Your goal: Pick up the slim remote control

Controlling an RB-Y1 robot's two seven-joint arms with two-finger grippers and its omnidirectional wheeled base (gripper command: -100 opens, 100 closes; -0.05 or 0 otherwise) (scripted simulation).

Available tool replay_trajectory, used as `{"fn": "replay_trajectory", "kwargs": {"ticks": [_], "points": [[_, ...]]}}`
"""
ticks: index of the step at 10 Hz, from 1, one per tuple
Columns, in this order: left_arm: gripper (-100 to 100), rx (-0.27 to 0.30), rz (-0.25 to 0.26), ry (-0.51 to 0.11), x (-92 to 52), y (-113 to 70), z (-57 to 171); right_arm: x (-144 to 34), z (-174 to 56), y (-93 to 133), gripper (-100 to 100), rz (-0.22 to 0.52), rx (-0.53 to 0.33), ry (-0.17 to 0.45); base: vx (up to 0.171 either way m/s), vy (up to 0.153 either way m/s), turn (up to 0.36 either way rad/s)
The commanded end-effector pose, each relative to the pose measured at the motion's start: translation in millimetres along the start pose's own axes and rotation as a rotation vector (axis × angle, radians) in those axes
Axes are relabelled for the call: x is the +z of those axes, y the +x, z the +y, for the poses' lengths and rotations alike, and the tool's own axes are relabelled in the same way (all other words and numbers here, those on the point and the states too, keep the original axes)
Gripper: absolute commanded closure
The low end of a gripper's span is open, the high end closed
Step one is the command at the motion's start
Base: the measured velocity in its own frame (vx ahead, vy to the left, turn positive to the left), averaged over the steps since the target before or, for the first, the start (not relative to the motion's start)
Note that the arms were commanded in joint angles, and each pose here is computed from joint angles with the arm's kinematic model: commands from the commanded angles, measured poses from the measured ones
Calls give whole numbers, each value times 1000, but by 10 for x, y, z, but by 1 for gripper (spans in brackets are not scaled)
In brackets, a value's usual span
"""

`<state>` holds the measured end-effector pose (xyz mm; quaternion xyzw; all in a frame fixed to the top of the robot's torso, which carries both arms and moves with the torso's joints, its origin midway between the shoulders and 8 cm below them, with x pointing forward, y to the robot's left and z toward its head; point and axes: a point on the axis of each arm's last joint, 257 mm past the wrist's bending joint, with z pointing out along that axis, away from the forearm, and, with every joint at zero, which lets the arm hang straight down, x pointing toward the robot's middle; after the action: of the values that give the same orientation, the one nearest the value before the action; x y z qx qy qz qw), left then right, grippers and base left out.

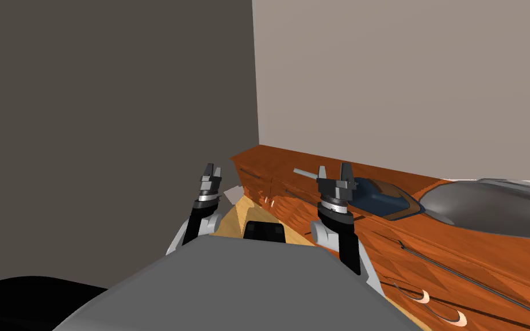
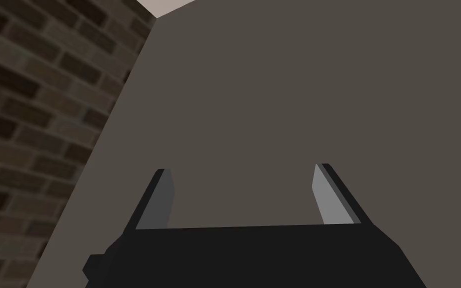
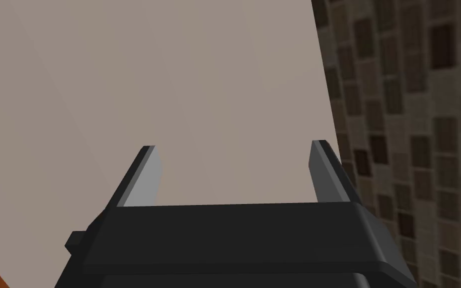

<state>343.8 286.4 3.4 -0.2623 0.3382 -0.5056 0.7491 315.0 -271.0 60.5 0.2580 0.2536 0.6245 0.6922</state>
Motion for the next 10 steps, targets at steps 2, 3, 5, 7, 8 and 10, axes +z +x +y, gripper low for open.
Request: {"fn": "replay_trajectory", "kwargs": {"ticks": [2, 3, 5, 7, 8, 10], "points": [[0, 0, 0, 0, 0, 0, 0, -29, -71, 81, -100, 70, -9, 14, -13, -8, 100], [0, 0, 0, 0, 0, 0, 0, -48, -114, 106, -100, 98, -11, 22, -30, -19, 130], [0, 0, 0, 0, 0, 0, 0, -74, -168, 151, -100, 146, -18, 32, -37, -20, 116], [0, 0, 0, 0, 0, 0, 0, -103, -227, 182, -100, 189, -23, 44, -27, -15, 108], [0, 0, 0, 0, 0, 0, 0, -135, -290, 197, -100, 225, -27, 55, -30, -12, 154], [0, 0, 0, 0, 0, 0, 0, -172, -358, 215, -100, 271, -33, 69, -35, -14, 110]]}}
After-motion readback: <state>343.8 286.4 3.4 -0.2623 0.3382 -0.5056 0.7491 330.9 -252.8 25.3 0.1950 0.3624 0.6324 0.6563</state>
